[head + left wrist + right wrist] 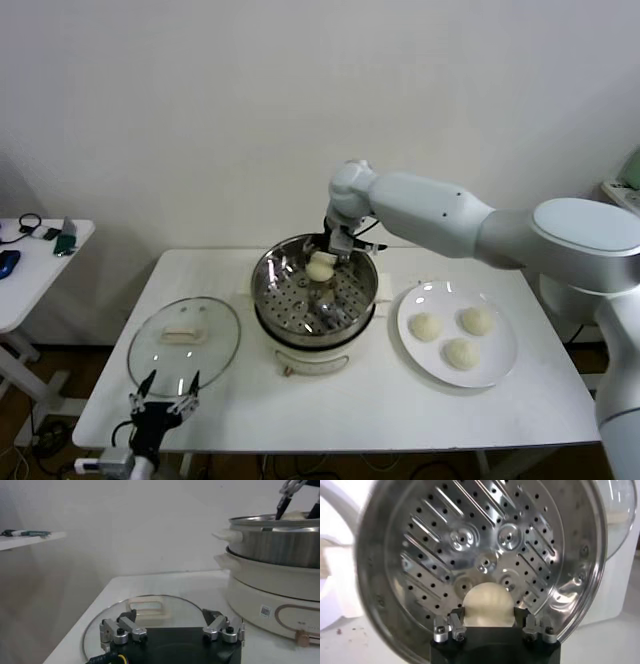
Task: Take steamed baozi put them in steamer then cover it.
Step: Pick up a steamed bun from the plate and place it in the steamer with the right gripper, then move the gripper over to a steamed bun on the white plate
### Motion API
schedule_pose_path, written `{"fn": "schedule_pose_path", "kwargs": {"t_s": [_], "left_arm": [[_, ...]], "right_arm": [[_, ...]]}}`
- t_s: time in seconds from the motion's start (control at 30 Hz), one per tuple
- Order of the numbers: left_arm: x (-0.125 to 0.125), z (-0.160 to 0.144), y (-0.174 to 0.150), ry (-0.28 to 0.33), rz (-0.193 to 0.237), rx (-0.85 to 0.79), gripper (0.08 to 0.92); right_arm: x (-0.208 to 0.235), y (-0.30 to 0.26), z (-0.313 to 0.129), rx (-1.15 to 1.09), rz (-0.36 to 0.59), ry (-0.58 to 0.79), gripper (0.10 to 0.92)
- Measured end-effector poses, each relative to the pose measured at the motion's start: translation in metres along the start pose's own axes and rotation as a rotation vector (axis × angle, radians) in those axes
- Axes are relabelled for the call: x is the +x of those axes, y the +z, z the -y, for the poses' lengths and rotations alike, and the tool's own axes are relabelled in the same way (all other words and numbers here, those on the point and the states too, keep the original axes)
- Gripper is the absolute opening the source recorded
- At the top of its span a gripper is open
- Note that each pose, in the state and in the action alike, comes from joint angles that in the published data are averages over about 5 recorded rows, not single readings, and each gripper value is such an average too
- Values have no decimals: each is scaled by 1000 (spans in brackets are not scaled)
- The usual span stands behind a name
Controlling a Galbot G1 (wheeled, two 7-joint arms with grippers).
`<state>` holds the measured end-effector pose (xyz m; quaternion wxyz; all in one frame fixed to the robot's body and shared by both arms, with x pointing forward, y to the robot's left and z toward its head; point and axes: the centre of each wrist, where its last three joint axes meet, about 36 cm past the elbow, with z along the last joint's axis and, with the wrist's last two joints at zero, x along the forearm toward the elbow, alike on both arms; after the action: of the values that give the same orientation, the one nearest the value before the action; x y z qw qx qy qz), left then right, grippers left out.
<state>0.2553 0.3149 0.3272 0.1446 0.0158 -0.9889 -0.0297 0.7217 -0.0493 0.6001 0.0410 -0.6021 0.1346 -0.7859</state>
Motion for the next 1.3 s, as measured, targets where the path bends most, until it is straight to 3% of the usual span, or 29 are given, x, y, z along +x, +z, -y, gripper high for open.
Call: {"fn": "schedule_pose_path", "kwargs": {"t_s": [0.13,0.37,0.57,0.73,1.07,1.3], "left_arm": [[0,0,0,1,0,0,823],[0,1,0,2,1,-2,823],[-1,4,-2,3,3,-2,823],[-1,8,-2,8,2,-4,823],[-2,7,-4,13,-1,-19,823],[-4,5,-5,10,7,-17,823]], "right_arm": [[-7,3,0,-9,0,7,675],[-8,10,-2,-32,7,35,810],[8,18,-10,-68,28,35,822],[47,35,-28,-171,35,23,823],[149,62,-128,-727,-13,-1,823],[158,37,-218,-1085,-14,-57,823]]}}
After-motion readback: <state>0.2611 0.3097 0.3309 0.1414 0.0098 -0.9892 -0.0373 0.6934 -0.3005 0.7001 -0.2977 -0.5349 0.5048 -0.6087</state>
